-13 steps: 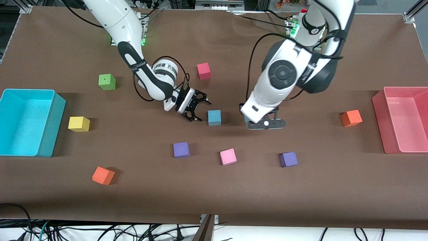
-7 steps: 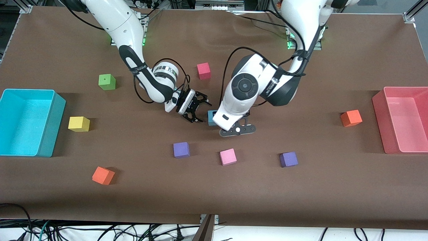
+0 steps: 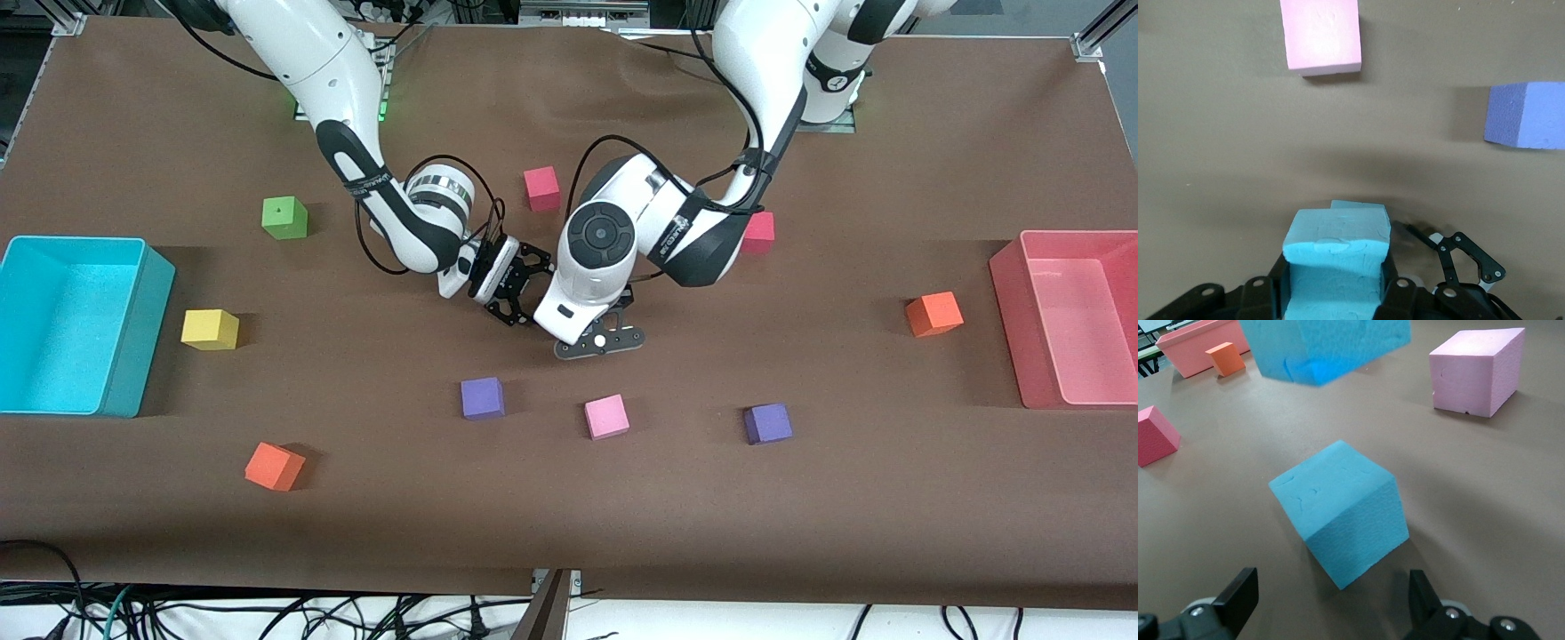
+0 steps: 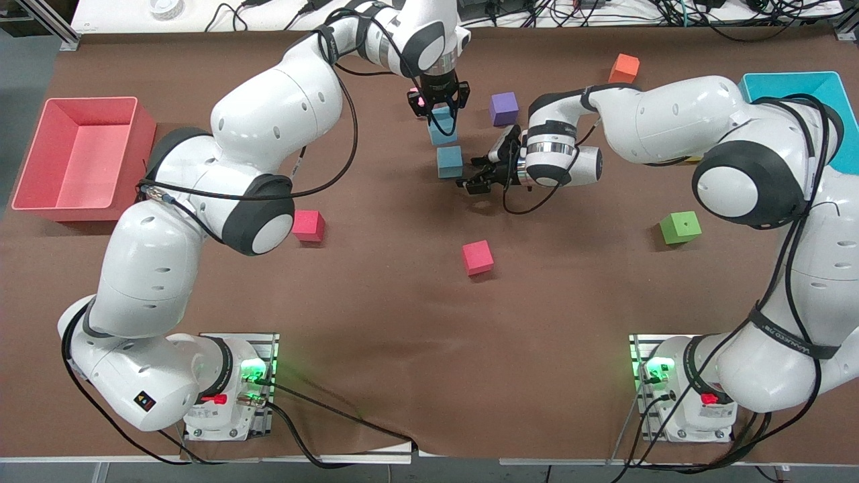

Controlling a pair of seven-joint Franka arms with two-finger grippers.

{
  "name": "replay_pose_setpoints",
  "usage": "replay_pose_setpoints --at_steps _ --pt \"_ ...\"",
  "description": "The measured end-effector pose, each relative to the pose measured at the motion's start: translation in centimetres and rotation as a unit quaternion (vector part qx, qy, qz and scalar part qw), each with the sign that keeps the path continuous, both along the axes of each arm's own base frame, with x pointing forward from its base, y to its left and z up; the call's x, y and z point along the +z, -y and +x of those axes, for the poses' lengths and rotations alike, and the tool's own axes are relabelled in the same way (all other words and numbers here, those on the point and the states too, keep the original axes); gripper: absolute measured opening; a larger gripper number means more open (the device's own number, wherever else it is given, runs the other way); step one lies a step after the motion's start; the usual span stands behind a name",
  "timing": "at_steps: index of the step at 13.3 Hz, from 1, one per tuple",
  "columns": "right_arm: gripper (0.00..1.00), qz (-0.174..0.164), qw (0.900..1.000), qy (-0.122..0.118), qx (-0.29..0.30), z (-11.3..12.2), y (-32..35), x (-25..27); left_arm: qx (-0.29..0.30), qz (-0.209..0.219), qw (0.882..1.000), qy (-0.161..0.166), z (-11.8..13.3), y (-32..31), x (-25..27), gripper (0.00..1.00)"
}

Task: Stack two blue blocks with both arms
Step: 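Lower the held blue block onto the placed blue block with the left gripper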

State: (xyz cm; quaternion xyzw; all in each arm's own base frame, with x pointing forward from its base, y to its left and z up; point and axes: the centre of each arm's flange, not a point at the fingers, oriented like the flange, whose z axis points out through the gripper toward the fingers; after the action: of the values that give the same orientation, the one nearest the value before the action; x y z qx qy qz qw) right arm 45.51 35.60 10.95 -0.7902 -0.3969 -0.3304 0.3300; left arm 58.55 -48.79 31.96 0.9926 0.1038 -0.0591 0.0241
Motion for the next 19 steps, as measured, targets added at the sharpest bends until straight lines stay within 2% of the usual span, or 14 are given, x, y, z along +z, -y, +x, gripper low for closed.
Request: replay_pose_setpoints --at_steps 12,19 --pt "1.0 -0.001 1.0 -0.001 0.0 -0.1 0.0 -0.2 -0.005 0.015 1.0 -0.018 -2.0 2.0 -3.1 0.53" --pt "1.0 -0.001 1.0 -0.001 0.0 -0.1 0.0 -0.2 -0.006 0.022 0.999 -0.025 -2.3 2.2 -4.6 0.53"
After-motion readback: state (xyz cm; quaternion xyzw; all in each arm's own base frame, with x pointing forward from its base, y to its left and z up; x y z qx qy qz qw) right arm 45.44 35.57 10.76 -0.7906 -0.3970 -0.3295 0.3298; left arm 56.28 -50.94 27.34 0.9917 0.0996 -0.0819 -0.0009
